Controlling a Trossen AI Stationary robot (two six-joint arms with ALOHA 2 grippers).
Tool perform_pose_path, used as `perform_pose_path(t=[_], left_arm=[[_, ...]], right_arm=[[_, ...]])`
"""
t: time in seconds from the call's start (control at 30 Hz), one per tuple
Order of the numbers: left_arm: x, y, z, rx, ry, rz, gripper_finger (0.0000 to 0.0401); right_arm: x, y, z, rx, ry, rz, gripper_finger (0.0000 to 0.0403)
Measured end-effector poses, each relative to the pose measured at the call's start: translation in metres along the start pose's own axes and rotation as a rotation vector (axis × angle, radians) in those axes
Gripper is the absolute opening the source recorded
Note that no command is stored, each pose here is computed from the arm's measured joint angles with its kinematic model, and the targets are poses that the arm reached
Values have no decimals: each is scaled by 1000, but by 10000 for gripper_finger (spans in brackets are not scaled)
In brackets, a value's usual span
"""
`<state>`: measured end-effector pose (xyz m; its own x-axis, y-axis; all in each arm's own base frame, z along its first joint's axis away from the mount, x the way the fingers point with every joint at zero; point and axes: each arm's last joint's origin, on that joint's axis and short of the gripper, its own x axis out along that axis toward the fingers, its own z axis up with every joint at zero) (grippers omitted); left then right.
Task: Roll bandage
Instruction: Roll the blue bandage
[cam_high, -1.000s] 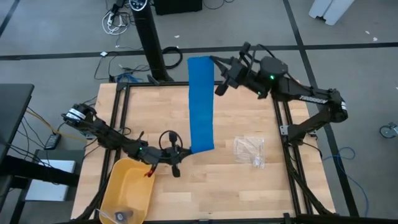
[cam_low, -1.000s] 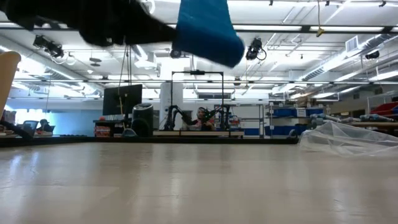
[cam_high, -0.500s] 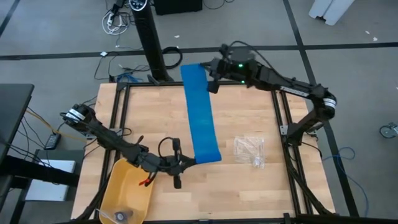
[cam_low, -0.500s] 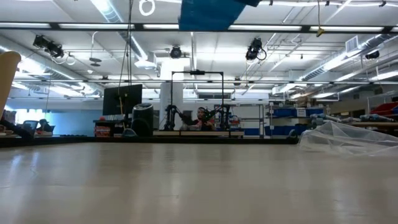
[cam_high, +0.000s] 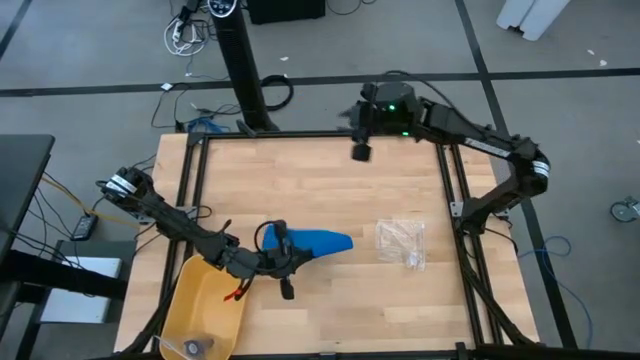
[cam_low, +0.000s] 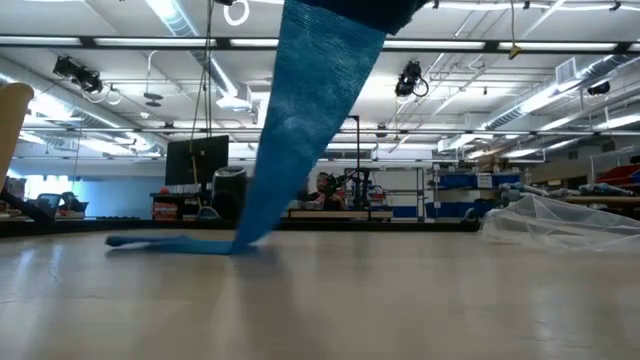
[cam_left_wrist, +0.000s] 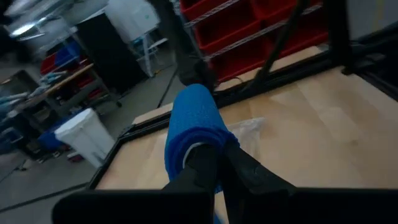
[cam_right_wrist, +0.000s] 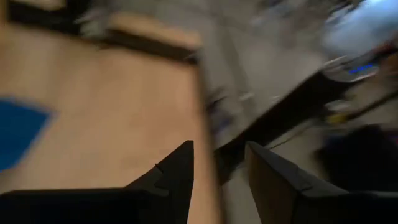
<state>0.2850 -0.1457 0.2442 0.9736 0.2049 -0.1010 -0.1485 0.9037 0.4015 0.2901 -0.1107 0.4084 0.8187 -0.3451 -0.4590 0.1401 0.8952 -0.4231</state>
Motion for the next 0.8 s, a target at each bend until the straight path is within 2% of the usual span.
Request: perform_pose_path(t=[0.13,0.2,0.43,0.57,0.7,0.8], left_arm=[[-3,4,3,4,12,52,14],[-6,7,6,1,0,54,13],[-19,28,31,-39,-72,80,13],[-25,39,50,-10,-83,31,13],[-25,48,72,11,-61,22,13],[-26,55,90,23,-46,18,13]], right_arm=[[-18,12,-24,84,40,222,131],[-21,22,-42,111,17,284,127],[-2,69,-114,247,-231,325,132],[13,105,-148,312,-362,381,131],[22,131,-164,357,-497,454,125],[28,144,-165,387,-529,501,130]])
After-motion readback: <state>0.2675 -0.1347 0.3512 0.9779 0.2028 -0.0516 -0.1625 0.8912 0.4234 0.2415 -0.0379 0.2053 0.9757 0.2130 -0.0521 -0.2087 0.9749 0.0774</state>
